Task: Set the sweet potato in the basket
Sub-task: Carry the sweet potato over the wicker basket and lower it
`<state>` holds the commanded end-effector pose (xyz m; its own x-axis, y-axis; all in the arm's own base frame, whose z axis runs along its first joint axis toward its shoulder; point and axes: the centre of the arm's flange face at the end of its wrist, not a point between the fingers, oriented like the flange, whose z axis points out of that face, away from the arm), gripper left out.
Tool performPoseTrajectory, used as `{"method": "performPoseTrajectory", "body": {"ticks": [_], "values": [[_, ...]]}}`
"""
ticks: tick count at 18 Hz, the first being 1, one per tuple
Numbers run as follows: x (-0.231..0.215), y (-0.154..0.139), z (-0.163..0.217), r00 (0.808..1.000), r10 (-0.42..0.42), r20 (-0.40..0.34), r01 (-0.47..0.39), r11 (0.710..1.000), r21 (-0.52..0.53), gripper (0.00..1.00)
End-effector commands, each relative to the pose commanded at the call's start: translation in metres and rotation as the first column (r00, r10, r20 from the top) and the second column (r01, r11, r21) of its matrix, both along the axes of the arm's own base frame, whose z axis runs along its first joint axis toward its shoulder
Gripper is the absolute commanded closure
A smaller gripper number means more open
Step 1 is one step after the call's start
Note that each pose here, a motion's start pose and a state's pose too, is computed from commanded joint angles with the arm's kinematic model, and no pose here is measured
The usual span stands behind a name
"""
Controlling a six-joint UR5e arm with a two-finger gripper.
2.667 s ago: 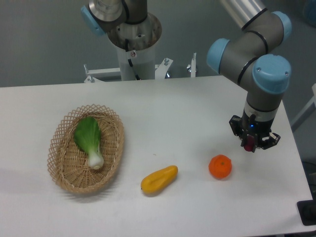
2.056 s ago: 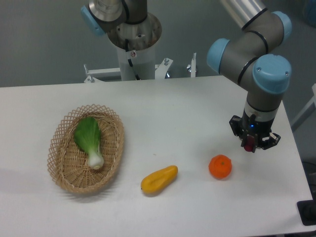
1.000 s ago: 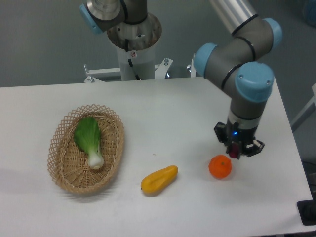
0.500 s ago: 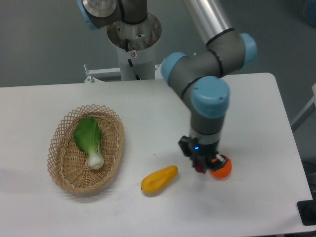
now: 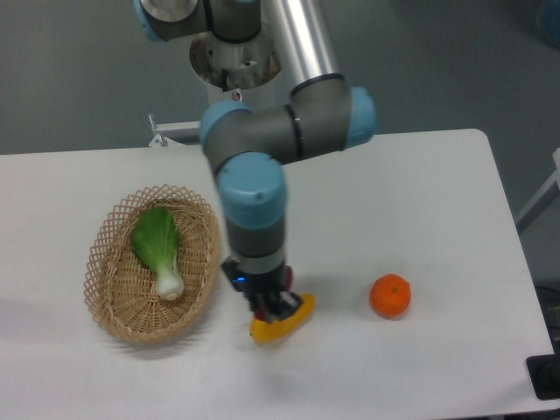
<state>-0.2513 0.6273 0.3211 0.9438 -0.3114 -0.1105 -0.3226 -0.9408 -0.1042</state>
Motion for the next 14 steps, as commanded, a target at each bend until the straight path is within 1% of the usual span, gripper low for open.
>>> {"method": "performPoseTrajectory", "body": {"ticks": [3,5,11,14], "values": [[0.042,0.016,-0.003,1.000,-0.002,0.002,0.002,1.000,-0.005,0.68],[0.067,0.023,-0.008,1.000,-0.030,0.000,0.030,0.999,-0.017,0.68],[0.129,0.035,-0.032,0.997,-0.073,0.025,0.074,0.996,-0.052,0.68],[0.152,0.034,-0.049,0.995,-0.098,0.036,0.101,0.992,-0.078,0.68]]}}
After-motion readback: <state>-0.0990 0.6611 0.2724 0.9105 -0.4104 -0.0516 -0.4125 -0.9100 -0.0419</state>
